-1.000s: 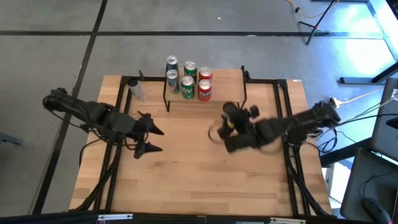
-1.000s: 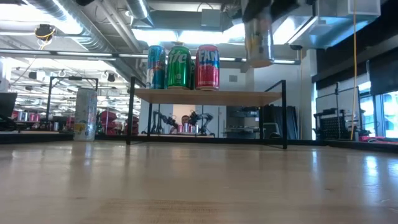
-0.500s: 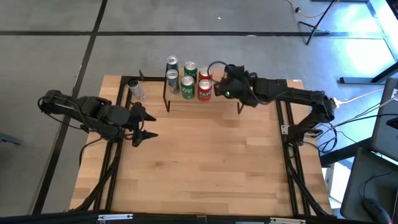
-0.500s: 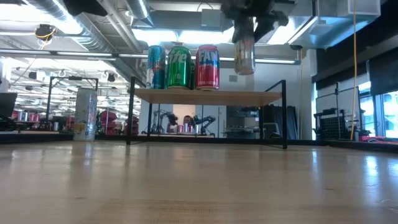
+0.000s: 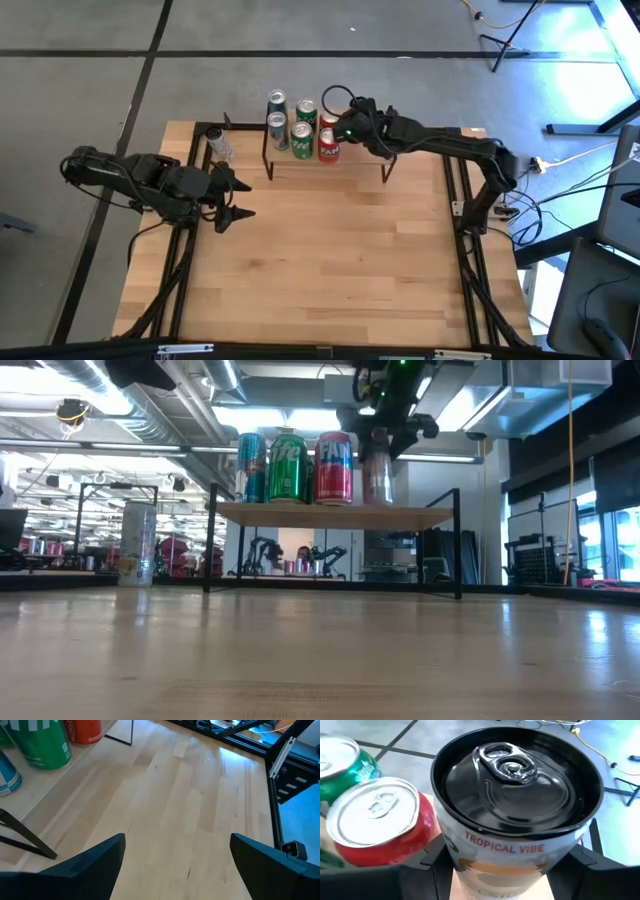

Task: Place canned beverage on shelf
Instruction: Put the bottom white soda can on the shelf

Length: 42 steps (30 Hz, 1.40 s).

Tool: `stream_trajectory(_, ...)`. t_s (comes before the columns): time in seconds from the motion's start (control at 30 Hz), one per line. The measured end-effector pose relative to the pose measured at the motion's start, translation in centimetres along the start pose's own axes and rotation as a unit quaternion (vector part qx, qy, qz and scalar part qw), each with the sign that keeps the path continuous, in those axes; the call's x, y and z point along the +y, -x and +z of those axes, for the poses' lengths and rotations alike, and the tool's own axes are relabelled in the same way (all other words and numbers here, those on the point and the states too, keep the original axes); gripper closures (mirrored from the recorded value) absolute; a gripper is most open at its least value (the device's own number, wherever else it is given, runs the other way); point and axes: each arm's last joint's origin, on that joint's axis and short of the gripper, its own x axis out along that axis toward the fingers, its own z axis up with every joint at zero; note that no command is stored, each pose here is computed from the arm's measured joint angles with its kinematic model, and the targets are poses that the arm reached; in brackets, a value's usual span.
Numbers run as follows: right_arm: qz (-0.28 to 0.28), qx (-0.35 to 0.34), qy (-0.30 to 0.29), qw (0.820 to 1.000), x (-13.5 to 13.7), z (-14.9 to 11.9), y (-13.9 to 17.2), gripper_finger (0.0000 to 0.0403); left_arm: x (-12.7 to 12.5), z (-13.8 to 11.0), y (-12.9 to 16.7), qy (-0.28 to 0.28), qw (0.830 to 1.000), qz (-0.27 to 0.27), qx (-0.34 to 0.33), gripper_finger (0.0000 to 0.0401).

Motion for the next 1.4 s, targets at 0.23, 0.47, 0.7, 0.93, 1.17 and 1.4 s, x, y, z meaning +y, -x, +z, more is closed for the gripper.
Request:
stream_trajectory(0.23, 0.009, 0.000, -0.009, 1.000, 0.6, -0.1, -0.6, 0.0177, 0.0, 0.0, 0.0, -0.001, 1.000, 0.000, 0.000, 0.0051)
stream_trajectory(0.47, 0.004, 0.004, 0.002, 1.000, 0.5, -0.2, -0.6, 0.0176, 0.0, 0.0, 0.0, -0.001, 1.000, 0.000, 0.000, 0.0051)
stream_trajectory(0.7, 0.006, 0.002, 0.005, 1.000, 0.2, 0.0, -0.3, 0.0176, 0.0, 0.0, 0.0, -0.001, 1.000, 0.000, 0.000, 0.0051)
stream_trajectory(0.93, 0.004, 0.002, 0.017, 1.000, -0.2, 0.2, 0.1, 0.0176, 0.0, 0.0, 0.0, -0.001, 1.000, 0.000, 0.000, 0.0051)
stream_trajectory(1.17, 0.010, -0.004, 0.011, 1.000, -0.4, 0.5, 0.5, 0.0175, 0.0, 0.0, 0.0, -0.001, 1.000, 0.001, 0.000, 0.0051)
stream_trajectory(1.4, -0.031, -0.001, 0.048, 0.998, -1.6, 0.5, 1.2, 0.0175, 0.0, 0.0, 0.0, 0.000, 1.000, 0.001, -0.001, 0.0051)
